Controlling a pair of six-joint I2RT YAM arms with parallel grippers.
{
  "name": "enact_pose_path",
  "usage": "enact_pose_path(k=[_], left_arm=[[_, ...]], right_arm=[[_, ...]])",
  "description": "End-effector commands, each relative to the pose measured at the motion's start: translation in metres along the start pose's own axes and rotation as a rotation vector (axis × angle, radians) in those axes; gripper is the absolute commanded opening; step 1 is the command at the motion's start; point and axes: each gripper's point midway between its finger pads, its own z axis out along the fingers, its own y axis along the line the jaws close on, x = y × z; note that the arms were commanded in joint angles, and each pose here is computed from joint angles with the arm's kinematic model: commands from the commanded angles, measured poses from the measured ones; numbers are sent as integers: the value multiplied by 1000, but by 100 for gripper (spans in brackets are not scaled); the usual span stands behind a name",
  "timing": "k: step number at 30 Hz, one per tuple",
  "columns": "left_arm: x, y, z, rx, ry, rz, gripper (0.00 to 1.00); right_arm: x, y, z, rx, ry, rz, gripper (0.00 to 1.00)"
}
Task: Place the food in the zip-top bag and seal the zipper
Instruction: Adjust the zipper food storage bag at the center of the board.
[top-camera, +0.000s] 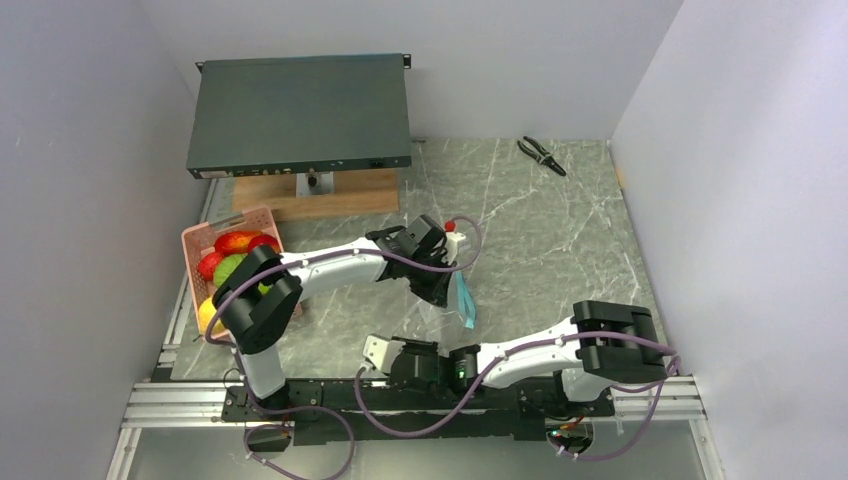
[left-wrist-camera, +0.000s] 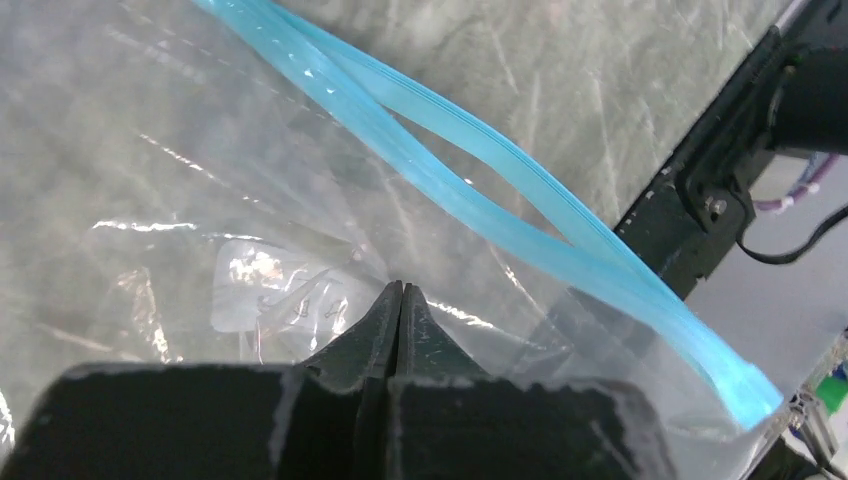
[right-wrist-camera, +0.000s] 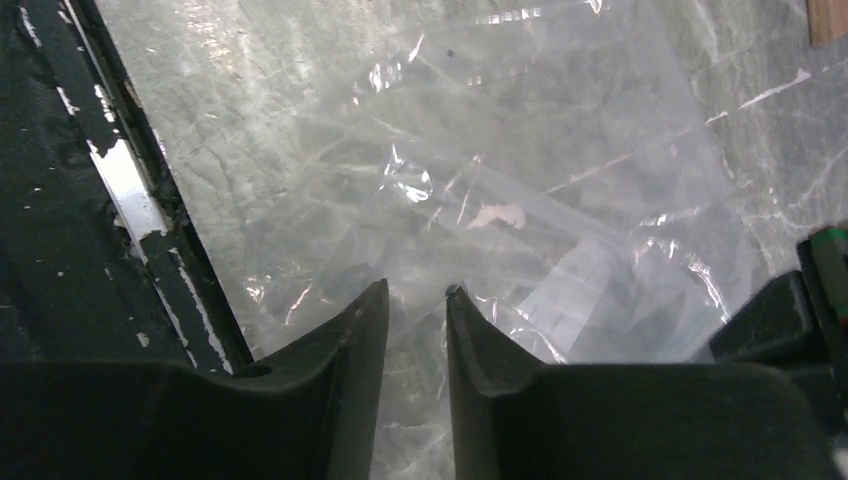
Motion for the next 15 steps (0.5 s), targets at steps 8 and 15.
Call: enact_pose_path(k=[8,15], left_arm=[[-24,40,-52,-129,-237,4,0],[-35,48,-87,-210,-337,47,0]], right_arm=[[7,-22,-16,5,-53,523,92],[17,-52,-44,-8,-105,828,100]])
